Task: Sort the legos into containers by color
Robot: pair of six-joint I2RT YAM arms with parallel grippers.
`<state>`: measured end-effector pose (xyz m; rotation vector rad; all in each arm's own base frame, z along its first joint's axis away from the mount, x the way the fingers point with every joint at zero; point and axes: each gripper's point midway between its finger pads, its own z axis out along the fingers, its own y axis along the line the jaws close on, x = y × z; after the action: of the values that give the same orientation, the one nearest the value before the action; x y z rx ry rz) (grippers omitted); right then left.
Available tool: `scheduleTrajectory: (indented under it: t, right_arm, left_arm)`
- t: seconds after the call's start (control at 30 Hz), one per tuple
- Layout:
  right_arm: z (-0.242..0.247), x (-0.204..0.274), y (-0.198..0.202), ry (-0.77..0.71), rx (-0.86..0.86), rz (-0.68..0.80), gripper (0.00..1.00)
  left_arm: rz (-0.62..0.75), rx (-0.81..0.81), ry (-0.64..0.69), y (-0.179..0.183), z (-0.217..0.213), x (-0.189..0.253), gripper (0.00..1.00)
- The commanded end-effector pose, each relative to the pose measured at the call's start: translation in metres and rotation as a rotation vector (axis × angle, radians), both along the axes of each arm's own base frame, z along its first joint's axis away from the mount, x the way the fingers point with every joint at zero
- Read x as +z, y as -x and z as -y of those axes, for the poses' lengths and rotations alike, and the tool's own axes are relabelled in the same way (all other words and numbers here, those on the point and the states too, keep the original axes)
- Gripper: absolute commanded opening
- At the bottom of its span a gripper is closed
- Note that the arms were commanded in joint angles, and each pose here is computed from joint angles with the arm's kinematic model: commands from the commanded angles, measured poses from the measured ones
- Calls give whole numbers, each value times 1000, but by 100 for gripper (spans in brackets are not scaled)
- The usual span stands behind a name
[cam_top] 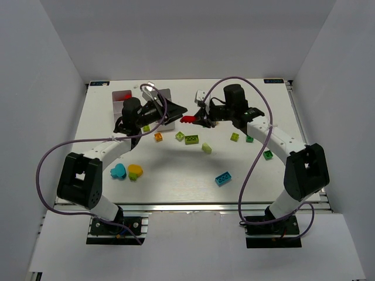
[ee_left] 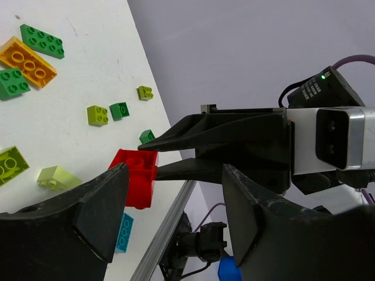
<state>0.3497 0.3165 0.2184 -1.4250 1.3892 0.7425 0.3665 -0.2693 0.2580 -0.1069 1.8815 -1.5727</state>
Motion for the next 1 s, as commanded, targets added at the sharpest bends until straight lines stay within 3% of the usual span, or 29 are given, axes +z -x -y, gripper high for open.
scheduleTrajectory:
  t: [0.0, 0.63, 0.77, 0.8, 0.83, 0.9, 0.97]
  right_arm:
    - [-2, 37, 5, -73, 20, 79, 0]
    - [-9, 44, 10, -109, 25, 77, 0]
    - [-12, 41, 7, -108, 21, 72, 0]
    - [-12, 41, 6, -108, 17, 71, 0]
    - [-13, 39, 6, -106, 14, 69, 0]
    - [-13, 36, 3, -101, 5, 66, 11]
    - [-12, 33, 2, -92, -3, 61, 26]
  left_arm:
    - [-2, -33, -4, 8, 2, -4, 74]
    - [-46, -56, -27, 15, 2, -24, 70]
    - [-31, -71, -2, 17, 4, -18, 55]
    - [-35, -74, 3, 18, 4, -19, 43]
    - [-39, -79, 14, 19, 4, -17, 37]
    - [-30, -80, 24, 19, 5, -15, 20]
    - [-32, -73, 18, 19, 3, -15, 15]
